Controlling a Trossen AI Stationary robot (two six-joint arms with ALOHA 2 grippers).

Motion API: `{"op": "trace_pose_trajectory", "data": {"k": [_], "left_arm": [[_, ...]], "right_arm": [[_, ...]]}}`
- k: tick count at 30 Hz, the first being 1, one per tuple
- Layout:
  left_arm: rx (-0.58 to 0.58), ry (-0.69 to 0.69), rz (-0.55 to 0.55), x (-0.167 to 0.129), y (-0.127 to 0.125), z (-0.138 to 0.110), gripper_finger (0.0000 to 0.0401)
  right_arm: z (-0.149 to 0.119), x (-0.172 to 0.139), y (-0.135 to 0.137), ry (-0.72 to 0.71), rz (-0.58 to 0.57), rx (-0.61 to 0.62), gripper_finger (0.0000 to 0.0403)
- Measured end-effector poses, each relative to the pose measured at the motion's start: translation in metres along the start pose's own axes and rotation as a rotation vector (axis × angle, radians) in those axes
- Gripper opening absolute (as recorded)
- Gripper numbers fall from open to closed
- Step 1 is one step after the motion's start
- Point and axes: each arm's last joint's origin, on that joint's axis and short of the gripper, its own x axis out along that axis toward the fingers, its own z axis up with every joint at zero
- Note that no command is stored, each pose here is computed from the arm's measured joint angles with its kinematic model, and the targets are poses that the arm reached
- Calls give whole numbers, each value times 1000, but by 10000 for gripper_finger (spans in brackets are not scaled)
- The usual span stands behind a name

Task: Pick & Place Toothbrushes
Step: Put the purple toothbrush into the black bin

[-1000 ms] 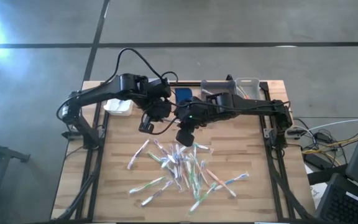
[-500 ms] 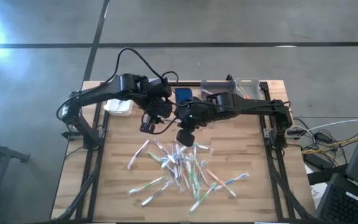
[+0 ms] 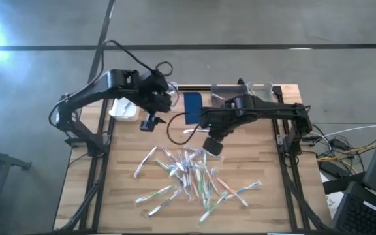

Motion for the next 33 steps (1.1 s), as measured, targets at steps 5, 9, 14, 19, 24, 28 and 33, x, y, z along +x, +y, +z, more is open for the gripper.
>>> {"op": "trace_pose_trajectory", "data": {"k": [5, 9, 14, 19, 24, 28, 33], "left_arm": [[-94, -17, 41, -15, 7, -10, 254], [-170, -57, 81, -30, 10, -17, 254], [-266, -122, 124, -43, 14, -20, 253], [-349, -215, 184, -57, 18, -21, 252], [-394, -313, 253, -65, 24, -17, 252], [-397, -374, 336, -71, 28, -13, 252], [-425, -424, 423, -76, 32, -9, 252]], "right_arm": [[-21, -14, -16, -12, -68, 0, 11], [-44, -23, -39, -71, -95, 36, 11], [-68, -25, -71, -233, -54, 107, 11], [-98, -14, -106, -325, -66, 139, 11], [-125, 4, -135, -414, -97, 136, 11], [-144, 22, -156, -468, -64, 119, 11], [-160, 47, -185, -493, -22, 144, 11]]}}
